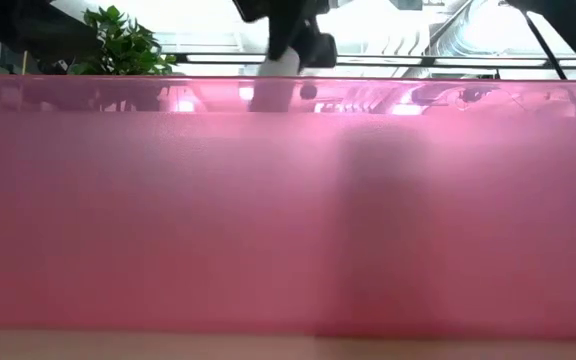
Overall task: Pick and place pill bottles into a basket
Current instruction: Put the white pill bottle into the bin
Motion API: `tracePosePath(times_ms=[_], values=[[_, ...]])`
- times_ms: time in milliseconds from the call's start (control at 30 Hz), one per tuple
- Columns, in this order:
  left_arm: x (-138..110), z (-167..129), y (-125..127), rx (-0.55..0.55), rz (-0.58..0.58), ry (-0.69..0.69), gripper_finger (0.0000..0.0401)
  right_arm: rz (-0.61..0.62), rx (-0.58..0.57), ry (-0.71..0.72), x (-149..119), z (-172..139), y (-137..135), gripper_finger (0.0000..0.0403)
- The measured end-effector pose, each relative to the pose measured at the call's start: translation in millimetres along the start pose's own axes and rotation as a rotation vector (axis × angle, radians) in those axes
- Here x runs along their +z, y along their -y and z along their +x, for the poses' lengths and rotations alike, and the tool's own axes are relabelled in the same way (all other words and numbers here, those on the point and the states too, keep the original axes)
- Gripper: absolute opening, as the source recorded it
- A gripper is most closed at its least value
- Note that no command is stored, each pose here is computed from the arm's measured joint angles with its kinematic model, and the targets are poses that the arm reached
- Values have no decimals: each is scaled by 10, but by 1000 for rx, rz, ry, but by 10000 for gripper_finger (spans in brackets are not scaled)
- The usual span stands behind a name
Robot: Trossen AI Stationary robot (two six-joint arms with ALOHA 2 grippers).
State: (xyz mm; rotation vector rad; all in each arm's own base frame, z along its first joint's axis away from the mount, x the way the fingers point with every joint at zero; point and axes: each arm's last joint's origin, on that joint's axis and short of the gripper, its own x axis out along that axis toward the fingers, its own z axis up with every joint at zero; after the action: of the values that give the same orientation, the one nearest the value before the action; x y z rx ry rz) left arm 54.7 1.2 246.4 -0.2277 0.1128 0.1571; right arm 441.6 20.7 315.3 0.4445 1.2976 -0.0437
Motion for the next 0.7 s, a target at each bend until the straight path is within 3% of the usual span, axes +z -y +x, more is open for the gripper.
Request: tracePosePath(times_ms=[433,700], values=[[0,0,0,0,0,0,111,78,82,40,-187,99,-582,146],[1,0,0,1,0,1,111,84,76,40,-299,241,-786,146]])
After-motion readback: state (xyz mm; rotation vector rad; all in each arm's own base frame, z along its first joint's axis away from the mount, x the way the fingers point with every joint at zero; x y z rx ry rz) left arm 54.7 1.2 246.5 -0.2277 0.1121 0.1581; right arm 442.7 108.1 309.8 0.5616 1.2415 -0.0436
